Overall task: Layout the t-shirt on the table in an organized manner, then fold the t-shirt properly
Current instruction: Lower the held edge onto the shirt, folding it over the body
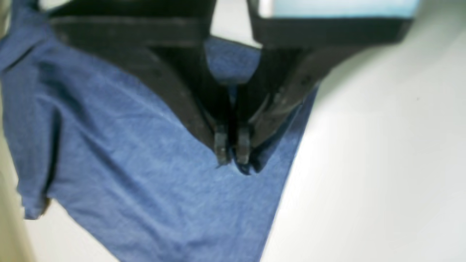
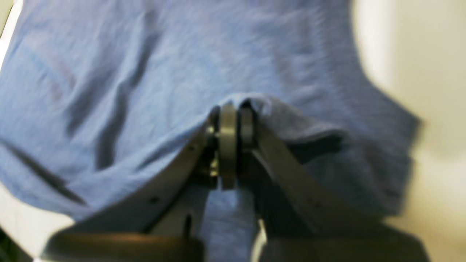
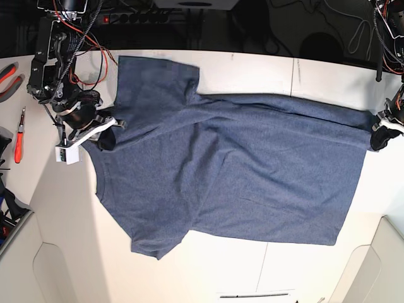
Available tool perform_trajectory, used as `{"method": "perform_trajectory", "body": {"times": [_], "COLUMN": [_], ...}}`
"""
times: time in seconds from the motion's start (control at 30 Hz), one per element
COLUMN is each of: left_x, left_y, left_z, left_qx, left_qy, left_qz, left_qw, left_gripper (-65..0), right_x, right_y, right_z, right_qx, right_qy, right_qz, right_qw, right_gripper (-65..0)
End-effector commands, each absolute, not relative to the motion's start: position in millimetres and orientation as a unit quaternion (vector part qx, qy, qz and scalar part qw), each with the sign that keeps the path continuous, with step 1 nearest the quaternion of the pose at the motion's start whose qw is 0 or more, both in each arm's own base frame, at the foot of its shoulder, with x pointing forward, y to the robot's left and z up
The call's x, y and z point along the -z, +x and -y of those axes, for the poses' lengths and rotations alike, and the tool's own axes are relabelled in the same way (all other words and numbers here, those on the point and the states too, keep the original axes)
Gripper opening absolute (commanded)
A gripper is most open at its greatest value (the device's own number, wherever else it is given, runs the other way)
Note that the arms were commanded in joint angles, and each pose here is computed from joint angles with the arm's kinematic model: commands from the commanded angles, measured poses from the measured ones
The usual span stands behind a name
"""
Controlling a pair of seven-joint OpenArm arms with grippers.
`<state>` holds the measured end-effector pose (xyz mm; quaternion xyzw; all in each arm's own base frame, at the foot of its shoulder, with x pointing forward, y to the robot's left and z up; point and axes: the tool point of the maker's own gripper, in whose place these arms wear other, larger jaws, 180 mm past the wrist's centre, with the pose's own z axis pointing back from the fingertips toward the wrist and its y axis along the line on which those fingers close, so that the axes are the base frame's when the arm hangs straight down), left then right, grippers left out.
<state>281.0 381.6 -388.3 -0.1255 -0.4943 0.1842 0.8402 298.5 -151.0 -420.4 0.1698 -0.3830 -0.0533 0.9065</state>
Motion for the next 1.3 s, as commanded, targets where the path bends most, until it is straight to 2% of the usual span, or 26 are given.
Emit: {"method": "perform_trajectory", "body": {"times": [0.0,0.27,0.43,0.77,1.1,1.17,1.2,1.27], "left_x": [366,359,359,356,366,371,374,378], "left_y": [290,296,308,315,316,319,320,323], "left_z": [-394,-396,-394,-395,-387,-377,-371,-362], "left_qx": [-0.181,-0.18,-0.156,-0.143,-0.116,-0.097,-0.089,-0.079], "left_qy": [-0.116,-0.113,-0.094,-0.08,-0.07,-0.071,-0.075,-0.08], "left_qz": [0.526,0.543,0.537,0.535,0.516,0.51,0.507,0.501], "left_qw": [0.823,0.813,0.824,0.829,0.846,0.852,0.854,0.858], "left_gripper": [-65.0,-65.0,-65.0,-65.0,-63.7,-47.6,-42.1,-39.5], "right_x": [404,402,393,382,428,430,429,425], "right_y": [311,312,319,340,330,330,331,334], "right_z": [161,172,175,179,177,177,178,178], "right_qx": [0.061,0.074,0.079,0.065,0.091,0.092,0.092,0.092], "right_qy": [0.163,0.156,0.154,0.137,0.149,0.15,0.15,0.149], "right_qz": [0.416,0.423,0.45,0.466,0.409,0.408,0.411,0.418], "right_qw": [0.893,0.889,0.876,0.871,0.896,0.896,0.894,0.891], "right_gripper": [-65.0,-65.0,-65.0,-65.0,-64.5,-44.0,-37.3,-35.3]}}
